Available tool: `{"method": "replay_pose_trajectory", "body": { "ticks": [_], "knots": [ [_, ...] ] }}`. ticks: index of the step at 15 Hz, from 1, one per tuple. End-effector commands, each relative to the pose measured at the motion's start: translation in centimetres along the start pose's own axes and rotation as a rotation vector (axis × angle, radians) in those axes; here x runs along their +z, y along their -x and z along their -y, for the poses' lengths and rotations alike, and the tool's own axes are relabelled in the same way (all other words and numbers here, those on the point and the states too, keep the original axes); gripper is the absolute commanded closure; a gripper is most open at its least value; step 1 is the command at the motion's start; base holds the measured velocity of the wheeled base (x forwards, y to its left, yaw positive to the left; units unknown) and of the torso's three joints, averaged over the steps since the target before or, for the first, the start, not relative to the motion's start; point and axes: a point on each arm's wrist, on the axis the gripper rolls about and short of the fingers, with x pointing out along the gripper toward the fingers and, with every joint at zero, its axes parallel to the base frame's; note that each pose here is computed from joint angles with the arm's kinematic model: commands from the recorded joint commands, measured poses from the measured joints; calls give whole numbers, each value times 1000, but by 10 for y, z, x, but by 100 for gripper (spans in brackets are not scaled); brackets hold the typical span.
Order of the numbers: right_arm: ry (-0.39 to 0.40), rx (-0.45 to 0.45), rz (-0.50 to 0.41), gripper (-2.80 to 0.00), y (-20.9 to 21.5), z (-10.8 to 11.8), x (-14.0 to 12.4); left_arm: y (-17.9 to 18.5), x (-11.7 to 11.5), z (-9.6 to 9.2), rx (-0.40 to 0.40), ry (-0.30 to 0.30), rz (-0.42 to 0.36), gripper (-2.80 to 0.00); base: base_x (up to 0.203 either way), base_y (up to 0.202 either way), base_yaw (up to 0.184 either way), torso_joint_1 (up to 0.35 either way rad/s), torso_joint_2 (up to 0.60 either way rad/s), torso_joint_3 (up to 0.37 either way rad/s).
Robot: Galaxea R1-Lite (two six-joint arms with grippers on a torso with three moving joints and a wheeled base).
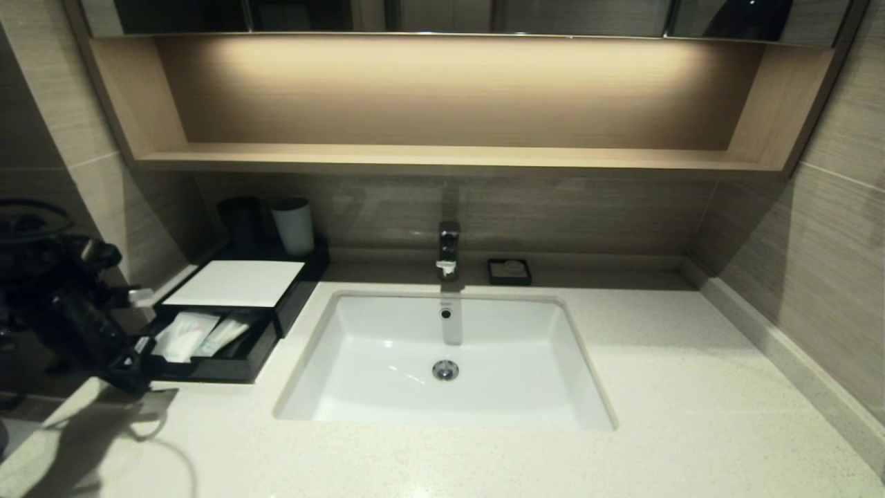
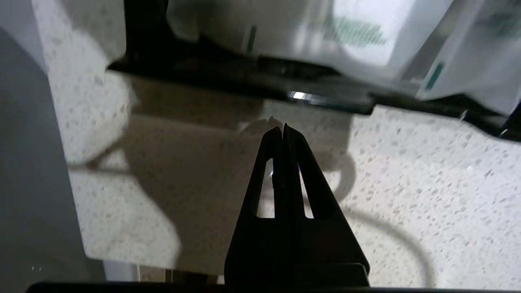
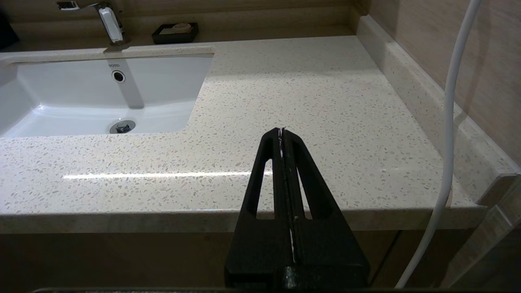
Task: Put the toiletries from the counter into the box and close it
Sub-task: Close the drawer
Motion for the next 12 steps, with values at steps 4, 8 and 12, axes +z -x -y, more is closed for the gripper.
{"method": "replay_pose_trajectory", "body": {
  "ticks": [4,8,12],
  "knots": [
    [0,1,0,0,0,0,0,-7,15,12,-9,-44,79,0,0,0,0,0,0,0],
    [0,0,-1,0,0,0,0,-7,30,12,3,-52,156,0,0,0,0,0,0,0],
    [0,0,0,0,0,0,0,0,37,12,16,-59,236,0,0,0,0,0,0,0]
  ]
}}
